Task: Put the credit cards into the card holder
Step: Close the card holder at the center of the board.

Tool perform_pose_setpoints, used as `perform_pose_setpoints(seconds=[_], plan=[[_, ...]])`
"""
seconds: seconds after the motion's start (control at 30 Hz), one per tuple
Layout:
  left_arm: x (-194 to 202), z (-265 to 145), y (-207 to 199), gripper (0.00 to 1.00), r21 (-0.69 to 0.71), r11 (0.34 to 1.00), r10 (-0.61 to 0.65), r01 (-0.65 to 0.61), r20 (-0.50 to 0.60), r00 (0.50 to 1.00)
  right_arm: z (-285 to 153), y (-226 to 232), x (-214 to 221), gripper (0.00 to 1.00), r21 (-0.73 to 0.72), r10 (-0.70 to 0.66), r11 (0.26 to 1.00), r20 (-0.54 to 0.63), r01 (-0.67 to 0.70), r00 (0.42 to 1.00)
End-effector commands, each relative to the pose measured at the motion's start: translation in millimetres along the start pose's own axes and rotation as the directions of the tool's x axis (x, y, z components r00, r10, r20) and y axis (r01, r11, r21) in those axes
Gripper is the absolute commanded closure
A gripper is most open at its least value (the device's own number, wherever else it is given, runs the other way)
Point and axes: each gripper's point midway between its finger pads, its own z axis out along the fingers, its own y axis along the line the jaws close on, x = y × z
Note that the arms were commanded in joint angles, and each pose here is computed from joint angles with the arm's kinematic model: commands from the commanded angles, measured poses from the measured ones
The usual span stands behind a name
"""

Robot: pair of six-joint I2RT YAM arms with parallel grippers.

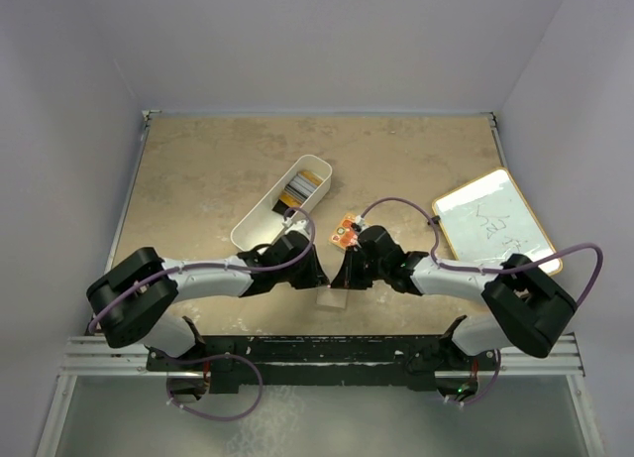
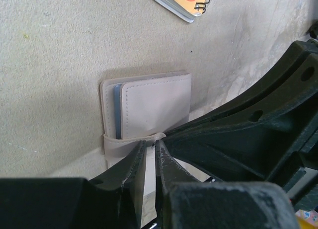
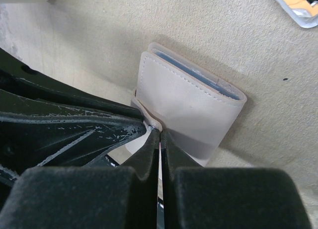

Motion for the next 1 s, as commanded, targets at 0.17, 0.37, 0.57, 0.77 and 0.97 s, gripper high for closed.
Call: perform_pose_setpoints(seconds=[0.17, 0.37, 0.57, 0.77, 0.97], plan=[[2, 3, -3, 0.91, -0.027, 0.998, 0.047, -0.048, -0.049, 0.998, 4, -51, 11, 1.00, 0.221, -0.055, 0.973, -0.046, 0.064, 0.997], [10, 12, 4, 0.93, -0.040, 0.997, 0.060, -0.064, -0.080, 0.995, 9, -49, 6, 1.00, 0.223, -0.058, 0.973, -0.045, 0.066, 0.997], [18, 19, 17, 0.98, -0.091, 0.993, 0.065, -0.076, -0.122, 0.990, 12, -54, 8, 1.00, 0.254, -0.049, 0.965, -0.062, 0.063, 0.997], [24, 24, 31, 1.00, -0.164, 0.982, 0.067, -0.094, -0.164, 0.984, 19, -64, 13, 1.00, 0.288, -0.058, 0.954, -0.108, 0.087, 0.992], [20, 21, 21, 0.99, -0.128, 0.990, 0.045, -0.064, -0.144, 0.989, 15, -59, -1, 0.93, 0.299, -0.086, 0.949, -0.058, 0.100, 0.995]])
